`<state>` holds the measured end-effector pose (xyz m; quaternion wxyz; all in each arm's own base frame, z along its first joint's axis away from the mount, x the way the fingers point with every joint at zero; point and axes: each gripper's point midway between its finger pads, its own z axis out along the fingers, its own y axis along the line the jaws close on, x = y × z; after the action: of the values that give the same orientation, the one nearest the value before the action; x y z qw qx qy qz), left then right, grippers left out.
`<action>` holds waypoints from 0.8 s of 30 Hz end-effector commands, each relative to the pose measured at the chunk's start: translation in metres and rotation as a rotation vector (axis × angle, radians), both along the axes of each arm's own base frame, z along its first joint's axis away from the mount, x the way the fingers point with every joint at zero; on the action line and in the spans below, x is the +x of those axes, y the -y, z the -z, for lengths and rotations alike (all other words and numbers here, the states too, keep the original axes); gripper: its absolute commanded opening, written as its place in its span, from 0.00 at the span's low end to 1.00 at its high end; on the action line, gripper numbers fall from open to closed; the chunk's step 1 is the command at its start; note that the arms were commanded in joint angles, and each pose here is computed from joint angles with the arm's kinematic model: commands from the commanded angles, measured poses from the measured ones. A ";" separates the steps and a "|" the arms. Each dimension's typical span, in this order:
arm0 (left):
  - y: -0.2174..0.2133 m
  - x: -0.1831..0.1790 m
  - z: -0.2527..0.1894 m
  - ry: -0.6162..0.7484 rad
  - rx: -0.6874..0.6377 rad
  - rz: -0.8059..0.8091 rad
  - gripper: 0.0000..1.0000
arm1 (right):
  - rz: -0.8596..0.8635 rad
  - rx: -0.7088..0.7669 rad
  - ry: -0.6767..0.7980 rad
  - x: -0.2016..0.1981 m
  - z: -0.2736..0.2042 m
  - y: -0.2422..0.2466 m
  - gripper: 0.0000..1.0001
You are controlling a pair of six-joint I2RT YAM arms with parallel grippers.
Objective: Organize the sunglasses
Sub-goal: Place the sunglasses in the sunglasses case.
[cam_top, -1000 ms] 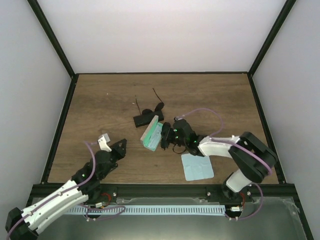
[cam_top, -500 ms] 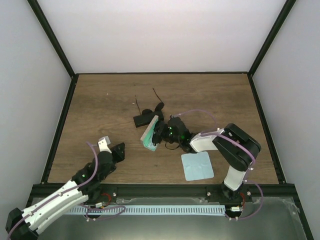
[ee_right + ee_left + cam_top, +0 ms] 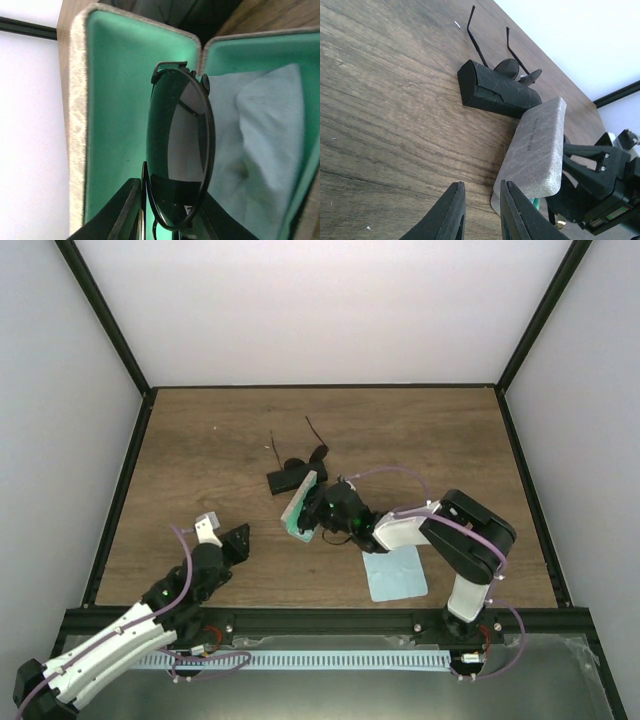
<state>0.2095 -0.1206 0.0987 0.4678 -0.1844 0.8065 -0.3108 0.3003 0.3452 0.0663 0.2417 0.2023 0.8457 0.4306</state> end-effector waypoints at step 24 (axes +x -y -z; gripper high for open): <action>-0.006 -0.003 0.002 0.007 0.009 -0.009 0.22 | 0.097 -0.019 -0.060 0.002 0.029 0.007 0.41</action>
<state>0.2097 -0.1202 0.1100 0.4794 -0.1887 0.7914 -0.3290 0.3025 0.3357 0.0405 0.2390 0.2569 0.8385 0.4169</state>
